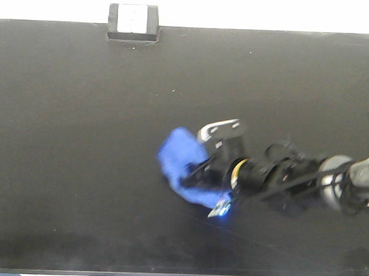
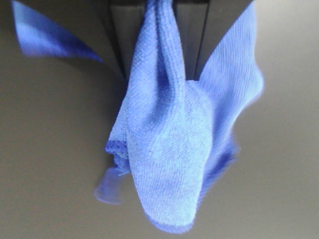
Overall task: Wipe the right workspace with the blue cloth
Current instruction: 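Sweep the cloth across the benchtop with the right gripper, back and forth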
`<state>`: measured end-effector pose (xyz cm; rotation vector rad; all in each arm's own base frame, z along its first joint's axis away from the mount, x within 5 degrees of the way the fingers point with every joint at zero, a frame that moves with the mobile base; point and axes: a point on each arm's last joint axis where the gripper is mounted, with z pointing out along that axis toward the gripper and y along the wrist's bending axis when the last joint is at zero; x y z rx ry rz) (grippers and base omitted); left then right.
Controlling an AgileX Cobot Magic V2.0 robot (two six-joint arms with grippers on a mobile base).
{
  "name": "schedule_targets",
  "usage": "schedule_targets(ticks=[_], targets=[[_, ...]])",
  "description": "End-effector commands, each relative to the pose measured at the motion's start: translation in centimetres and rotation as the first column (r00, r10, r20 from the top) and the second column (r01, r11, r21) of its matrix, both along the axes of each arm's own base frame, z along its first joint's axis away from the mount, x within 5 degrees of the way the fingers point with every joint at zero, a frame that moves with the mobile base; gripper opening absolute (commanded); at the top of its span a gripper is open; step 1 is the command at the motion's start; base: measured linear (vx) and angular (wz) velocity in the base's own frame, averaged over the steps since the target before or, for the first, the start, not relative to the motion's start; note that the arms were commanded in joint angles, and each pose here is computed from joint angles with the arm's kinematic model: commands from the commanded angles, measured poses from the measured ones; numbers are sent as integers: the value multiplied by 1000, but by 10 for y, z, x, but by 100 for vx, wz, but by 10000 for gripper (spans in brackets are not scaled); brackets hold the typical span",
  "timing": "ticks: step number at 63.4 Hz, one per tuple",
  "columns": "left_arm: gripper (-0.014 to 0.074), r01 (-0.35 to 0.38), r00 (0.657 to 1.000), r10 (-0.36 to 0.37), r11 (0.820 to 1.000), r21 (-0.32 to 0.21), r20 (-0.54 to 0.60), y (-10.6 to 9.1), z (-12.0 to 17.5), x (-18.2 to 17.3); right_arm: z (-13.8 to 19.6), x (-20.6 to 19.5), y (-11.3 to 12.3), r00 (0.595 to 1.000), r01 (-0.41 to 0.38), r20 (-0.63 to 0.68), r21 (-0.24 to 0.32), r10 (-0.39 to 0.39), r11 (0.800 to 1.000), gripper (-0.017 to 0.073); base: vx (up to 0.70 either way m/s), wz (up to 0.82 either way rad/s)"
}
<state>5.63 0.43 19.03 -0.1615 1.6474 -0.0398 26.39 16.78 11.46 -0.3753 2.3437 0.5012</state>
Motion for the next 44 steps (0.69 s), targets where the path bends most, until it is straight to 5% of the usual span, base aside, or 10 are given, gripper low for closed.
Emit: schedule_targets(ticks=[1,7,19,24,32,44], targets=[[-6,8,998,-8,1000,-11,60,-1,-3,1,7,17,-34,993,118,0,-62,-119,991,9,0,0],[-6,8,998,-8,1000,-11,60,-1,-3,1,6,32,-78,976,216,0,-131,-218,968,10,0,0],[-6,8,998,-8,1000,-11,60,-1,-3,1,16,44,-172,902,430,61,-188,-426,883,10,0,0],[-6,8,998,-8,1000,-11,60,-1,-3,1,20,44,-189,900,435,105,-220,-422,873,10,0,0],[-6,8,998,-8,1000,-11,60,-1,-3,1,21,45,-185,922,388,127,-248,-367,888,10,0,0],[-6,8,998,-8,1000,-11,60,-1,-3,1,22,41,-115,977,197,127,-224,-172,954,10,0,0]])
